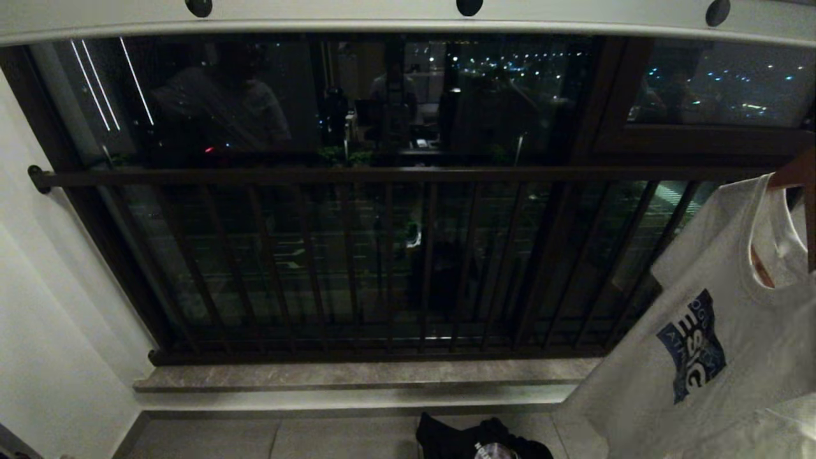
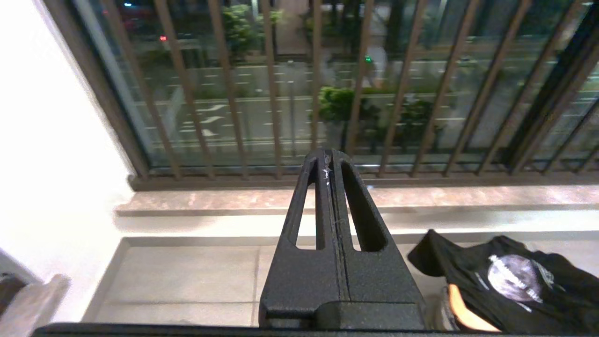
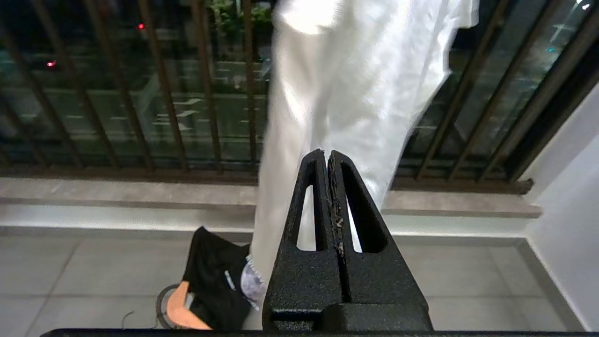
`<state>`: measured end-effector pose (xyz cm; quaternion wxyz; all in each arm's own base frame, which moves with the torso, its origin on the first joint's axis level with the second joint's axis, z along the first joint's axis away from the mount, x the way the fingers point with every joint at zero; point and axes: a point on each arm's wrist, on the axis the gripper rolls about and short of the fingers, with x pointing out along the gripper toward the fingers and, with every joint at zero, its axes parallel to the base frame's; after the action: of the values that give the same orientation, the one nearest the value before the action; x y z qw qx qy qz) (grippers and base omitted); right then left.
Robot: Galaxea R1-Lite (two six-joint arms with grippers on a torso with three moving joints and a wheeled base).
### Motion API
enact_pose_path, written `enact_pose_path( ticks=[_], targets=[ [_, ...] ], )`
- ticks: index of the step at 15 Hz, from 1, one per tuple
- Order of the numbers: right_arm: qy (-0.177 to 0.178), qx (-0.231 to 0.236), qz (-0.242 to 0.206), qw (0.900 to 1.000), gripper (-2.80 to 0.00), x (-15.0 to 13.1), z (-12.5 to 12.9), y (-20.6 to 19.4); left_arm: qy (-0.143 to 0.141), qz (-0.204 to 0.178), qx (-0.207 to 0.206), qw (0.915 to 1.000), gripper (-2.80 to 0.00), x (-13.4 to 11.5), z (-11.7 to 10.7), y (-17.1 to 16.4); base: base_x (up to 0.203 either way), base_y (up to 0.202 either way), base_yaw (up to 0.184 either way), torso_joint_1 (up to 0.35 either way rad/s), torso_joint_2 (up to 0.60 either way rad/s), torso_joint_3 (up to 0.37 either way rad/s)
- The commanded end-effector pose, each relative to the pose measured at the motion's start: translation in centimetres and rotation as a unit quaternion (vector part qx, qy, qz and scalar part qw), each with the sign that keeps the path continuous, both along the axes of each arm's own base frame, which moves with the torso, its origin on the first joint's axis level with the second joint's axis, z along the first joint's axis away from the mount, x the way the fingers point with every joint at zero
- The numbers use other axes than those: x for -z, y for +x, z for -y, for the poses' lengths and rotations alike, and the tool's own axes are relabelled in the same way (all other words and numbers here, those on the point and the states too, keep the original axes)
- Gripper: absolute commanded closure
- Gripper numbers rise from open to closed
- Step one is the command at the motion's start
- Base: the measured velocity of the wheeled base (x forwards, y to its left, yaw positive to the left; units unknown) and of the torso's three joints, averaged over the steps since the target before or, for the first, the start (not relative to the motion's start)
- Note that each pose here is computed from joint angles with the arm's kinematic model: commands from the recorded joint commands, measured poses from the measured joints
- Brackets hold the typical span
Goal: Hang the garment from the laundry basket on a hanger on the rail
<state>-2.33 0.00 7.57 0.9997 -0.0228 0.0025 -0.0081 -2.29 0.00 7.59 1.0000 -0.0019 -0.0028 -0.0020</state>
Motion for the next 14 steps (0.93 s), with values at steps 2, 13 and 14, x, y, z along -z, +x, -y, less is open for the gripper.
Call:
enact_pose_path(
  ticks=[2, 13, 14],
  targets=[
    [0.000, 0.000, -0.001, 1.000, 0.00, 0.00, 0.00, 0.01, 0.000, -0.001, 0.000, 1.0000, 0.00, 0.04, 0.00, 0.02, 0.000, 0.000, 0.000, 0.000, 0.00, 0.000],
    [0.000, -0.004, 0.000, 1.000, 0.00, -0.02, -0.02, 0.01, 0.000, -0.001, 0.000, 1.0000, 0.00, 0.04, 0.00, 0.02, 0.000, 0.000, 0.000, 0.000, 0.00, 0.000],
    [0.000, -0.004, 0.000, 1.000, 0.00, -0.02, -0.02, 0.01, 0.000, -0.001, 0.000, 1.0000, 0.00, 0.04, 0.00, 0.02, 0.000, 0.000, 0.000, 0.000, 0.00, 0.000]
  ],
)
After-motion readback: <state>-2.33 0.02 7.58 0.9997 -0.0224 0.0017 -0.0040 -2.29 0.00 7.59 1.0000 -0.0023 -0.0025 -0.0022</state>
